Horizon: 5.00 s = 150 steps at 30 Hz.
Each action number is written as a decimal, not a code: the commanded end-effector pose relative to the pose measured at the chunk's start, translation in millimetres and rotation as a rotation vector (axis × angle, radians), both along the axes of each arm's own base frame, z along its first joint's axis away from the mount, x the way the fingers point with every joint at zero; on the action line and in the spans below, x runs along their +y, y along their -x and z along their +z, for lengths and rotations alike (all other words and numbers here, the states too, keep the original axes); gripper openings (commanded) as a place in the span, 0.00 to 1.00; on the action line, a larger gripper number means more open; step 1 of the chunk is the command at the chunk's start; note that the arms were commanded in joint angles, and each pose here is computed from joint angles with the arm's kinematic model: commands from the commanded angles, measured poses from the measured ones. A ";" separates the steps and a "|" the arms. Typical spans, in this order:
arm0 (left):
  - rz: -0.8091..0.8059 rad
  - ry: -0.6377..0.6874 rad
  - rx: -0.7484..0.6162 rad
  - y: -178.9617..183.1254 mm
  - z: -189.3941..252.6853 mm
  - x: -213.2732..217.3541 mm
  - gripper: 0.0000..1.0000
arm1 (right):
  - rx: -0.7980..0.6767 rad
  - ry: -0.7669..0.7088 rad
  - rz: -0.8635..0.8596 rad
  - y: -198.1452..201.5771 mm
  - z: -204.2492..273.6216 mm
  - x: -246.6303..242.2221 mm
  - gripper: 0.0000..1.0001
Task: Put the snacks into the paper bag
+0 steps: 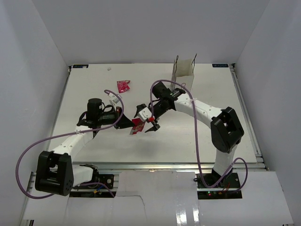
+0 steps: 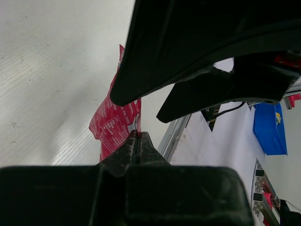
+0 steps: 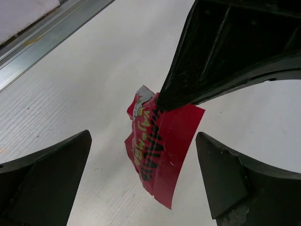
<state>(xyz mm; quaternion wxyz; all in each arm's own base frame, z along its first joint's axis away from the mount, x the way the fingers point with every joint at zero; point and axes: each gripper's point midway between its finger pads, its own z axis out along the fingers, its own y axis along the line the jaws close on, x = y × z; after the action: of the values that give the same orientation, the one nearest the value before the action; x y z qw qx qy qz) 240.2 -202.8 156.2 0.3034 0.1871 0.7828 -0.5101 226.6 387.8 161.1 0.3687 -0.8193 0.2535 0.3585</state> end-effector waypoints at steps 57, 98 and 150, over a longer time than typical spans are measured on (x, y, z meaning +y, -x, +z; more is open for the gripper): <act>0.694 -0.087 -0.134 -64.9 76.5 66.2 0.98 | 0.495 -0.750 -1.815 -277.2 229.2 -227.6 0.08; 0.816 -0.831 -0.170 -363.9 -102.0 94.0 0.91 | 0.328 -0.017 -0.827 16.3 26.2 -216.7 0.92; -0.216 -0.017 0.026 44.5 -31.9 -48.4 0.00 | -0.476 -0.042 -0.068 -11.9 -16.7 -40.1 0.95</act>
<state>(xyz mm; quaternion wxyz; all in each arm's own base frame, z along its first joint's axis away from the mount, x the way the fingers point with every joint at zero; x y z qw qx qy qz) 216.4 -244.8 111.9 0.2443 0.2412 0.7887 -0.5099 225.4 327.9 115.7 0.4072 -0.8652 0.2200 0.1930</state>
